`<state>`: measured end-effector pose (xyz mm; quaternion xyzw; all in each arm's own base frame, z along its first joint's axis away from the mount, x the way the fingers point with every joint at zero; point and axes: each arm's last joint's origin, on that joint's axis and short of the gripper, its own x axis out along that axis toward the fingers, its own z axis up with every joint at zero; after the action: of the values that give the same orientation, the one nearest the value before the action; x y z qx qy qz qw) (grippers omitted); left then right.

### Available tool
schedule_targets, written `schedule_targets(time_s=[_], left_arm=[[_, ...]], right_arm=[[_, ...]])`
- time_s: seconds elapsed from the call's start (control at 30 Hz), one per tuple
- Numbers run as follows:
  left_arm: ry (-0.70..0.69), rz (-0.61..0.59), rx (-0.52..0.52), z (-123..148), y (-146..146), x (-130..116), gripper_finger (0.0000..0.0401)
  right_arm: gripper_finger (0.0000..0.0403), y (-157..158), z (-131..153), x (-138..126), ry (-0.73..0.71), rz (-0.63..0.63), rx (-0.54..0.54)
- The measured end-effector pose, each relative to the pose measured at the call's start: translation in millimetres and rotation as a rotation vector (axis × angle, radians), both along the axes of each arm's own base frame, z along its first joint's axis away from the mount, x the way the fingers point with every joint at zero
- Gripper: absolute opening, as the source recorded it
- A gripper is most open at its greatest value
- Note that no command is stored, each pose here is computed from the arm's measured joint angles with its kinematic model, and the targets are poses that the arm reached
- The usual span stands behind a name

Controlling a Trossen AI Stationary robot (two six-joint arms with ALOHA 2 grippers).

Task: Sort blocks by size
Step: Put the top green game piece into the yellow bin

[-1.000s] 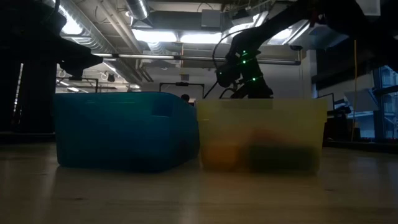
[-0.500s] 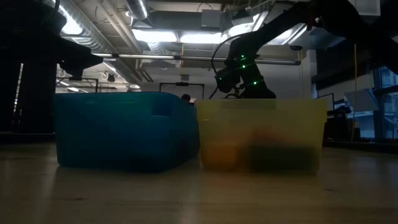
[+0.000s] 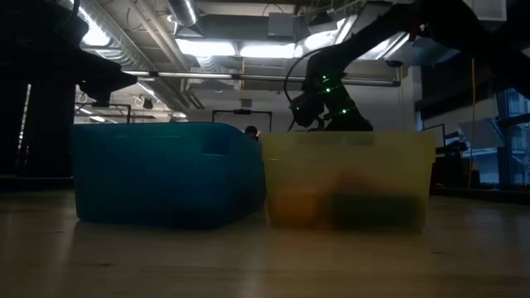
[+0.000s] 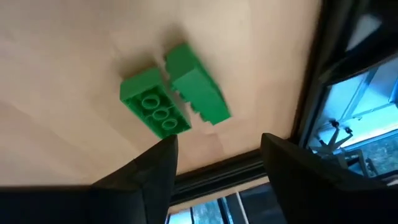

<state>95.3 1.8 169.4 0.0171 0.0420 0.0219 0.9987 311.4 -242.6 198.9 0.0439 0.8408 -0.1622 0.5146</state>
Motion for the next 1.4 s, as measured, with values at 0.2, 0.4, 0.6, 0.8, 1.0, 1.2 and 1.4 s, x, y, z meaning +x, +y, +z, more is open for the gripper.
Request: schedule_targets(time_s=[0.2, 0.4, 0.6, 0.8, 1.0, 1.2, 1.4], left_arm=[[0.0, 0.0, 0.0, 0.1, 0.0, 0.0, 0.0194], [0.0, 0.0, 0.0, 0.0, 0.0, 0.0, 0.0194], [0.0, 0.0, 0.0, 0.1, 0.0, 0.0, 0.0194], [0.0, 0.0, 0.0, 0.1, 0.0, 0.0, 0.0194], [0.0, 0.0, 0.0, 0.0, 0.0, 0.0, 0.0194], [0.0, 0.0, 0.0, 0.0, 0.0, 0.0, 0.0194], [0.0, 0.0, 0.0, 0.1, 0.0, 0.0, 0.0194]], right_arm=[[0.023, 1.0, -22.2, -14.2, 0.063, -0.017, 0.065], [0.023, 3.8, -40.8, -22.5, 0.156, 0.061, 0.034], [0.023, -1.5, -46.8, -19.2, 0.096, 0.073, -0.003], [0.023, -5.3, -49.7, -13.2, 0.023, 0.099, -0.017], [0.023, -4.5, -50.4, -12.1, -0.008, 0.096, 0.018], [0.023, -5.5, -51.3, -9.8, -0.04, 0.092, 0.012], [0.022, -6.8, -53.2, -4.8, -0.123, 0.076, 0.028]])
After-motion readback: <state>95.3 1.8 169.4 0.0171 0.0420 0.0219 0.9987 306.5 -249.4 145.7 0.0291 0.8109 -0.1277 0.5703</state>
